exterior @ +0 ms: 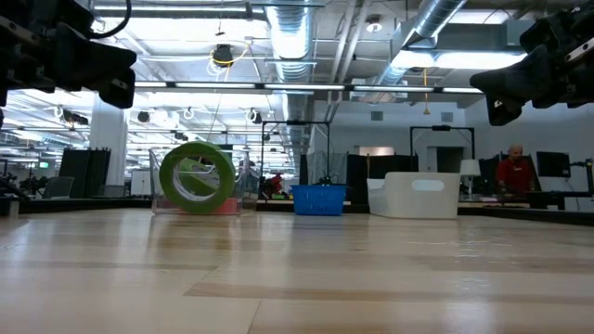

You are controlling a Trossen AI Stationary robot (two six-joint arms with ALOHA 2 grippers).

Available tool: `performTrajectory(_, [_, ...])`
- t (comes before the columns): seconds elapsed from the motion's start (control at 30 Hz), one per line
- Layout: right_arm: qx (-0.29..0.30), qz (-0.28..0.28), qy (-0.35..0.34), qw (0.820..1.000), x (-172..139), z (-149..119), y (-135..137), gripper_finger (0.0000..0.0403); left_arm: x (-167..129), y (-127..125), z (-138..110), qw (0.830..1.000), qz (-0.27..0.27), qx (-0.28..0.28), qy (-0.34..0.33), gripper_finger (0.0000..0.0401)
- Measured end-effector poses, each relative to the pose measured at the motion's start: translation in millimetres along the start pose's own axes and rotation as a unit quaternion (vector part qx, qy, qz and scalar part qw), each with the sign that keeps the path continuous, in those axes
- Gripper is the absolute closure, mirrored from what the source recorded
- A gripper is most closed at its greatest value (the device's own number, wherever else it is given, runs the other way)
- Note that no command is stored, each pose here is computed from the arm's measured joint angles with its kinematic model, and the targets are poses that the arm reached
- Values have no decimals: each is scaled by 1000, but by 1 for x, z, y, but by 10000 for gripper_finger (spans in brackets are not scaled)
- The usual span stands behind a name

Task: Pick and place Stapler, Stapler remover, tape
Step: Return to Home Position

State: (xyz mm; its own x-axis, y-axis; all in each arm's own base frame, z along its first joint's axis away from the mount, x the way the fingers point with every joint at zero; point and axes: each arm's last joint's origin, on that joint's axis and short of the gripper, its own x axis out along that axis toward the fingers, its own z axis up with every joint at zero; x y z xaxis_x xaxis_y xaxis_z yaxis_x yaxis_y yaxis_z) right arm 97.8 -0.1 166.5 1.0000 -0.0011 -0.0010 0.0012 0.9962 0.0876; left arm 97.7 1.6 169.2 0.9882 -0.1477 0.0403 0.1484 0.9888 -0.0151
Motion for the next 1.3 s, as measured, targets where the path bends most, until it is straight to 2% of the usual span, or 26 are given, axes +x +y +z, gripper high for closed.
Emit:
performTrajectory(0.17, [0, 0, 0, 1000, 0, 0, 0, 403, 0, 0, 0, 1000, 8, -8, 0, 398])
performTrajectory(0.43, [0, 0, 0, 1000, 0, 0, 0, 403, -1, 8, 0, 991, 134, -7, -4, 398])
performTrajectory(1.3, [0, 0, 0, 1000, 0, 0, 0, 403, -1, 8, 0, 990, 140, -5, -5, 398])
